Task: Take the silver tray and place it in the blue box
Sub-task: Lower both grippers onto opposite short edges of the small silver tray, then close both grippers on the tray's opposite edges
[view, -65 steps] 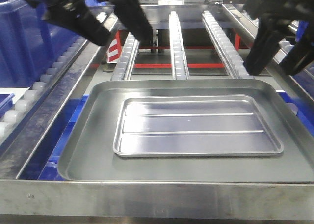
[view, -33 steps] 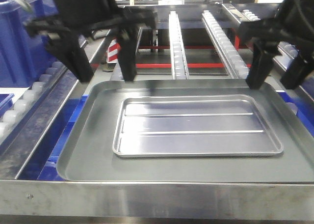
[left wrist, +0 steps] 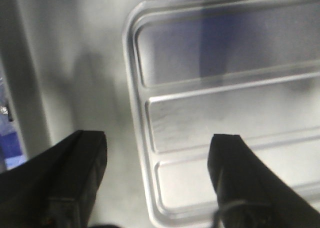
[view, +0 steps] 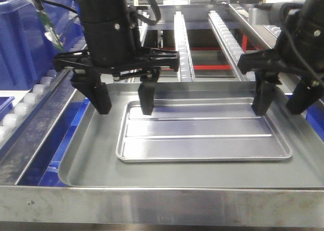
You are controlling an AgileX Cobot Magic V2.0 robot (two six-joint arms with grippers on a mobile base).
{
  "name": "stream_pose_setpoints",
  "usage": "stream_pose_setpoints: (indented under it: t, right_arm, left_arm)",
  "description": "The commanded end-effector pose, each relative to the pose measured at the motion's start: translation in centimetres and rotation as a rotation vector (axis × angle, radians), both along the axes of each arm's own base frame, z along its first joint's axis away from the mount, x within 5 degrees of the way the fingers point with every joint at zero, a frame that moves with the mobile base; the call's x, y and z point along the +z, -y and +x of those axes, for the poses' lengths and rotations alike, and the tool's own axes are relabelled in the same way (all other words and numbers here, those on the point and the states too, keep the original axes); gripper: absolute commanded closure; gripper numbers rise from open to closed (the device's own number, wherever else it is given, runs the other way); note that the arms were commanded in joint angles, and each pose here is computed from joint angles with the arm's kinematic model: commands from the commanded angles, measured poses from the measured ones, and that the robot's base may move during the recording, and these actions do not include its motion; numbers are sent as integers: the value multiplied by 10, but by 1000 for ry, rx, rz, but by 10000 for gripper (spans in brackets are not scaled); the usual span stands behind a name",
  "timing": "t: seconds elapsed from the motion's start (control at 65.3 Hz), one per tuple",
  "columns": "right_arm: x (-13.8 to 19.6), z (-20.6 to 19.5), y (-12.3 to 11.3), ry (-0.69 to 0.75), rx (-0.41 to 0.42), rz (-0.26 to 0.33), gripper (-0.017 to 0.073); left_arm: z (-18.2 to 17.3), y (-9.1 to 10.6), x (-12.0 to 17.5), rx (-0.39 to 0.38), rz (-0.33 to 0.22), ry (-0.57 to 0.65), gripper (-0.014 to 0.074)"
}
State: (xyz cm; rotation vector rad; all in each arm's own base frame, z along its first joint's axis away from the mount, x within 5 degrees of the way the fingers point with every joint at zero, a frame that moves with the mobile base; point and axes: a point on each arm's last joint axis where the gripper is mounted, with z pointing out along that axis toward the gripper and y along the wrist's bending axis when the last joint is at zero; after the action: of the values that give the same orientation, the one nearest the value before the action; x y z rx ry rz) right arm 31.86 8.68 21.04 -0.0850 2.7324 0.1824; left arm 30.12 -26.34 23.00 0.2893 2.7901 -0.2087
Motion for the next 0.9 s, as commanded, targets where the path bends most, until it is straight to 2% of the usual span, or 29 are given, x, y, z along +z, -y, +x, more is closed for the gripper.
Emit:
stream_pose_setpoints:
  t: [0.0, 0.46, 0.643, 0.781, 0.889]
  right_arm:
    - [17, 9, 1, 96, -6, 17, 82]
    - [-4, 16, -1, 55, -6, 4, 82]
    - [-10, 18, -1, 37, -4, -1, 88]
    - [-10, 17, -1, 36, -4, -1, 183]
    - [-11, 17, -1, 31, -1, -4, 281]
  left_arm:
    - [4, 1, 23, 8, -59, 77, 248]
    - [11, 6, -2, 28, -30, 43, 248]
    - [13, 8, -13, 72, -26, 14, 248]
    - [13, 9, -17, 76, -26, 3, 253]
    - [13, 9, -17, 77, -27, 2, 320]
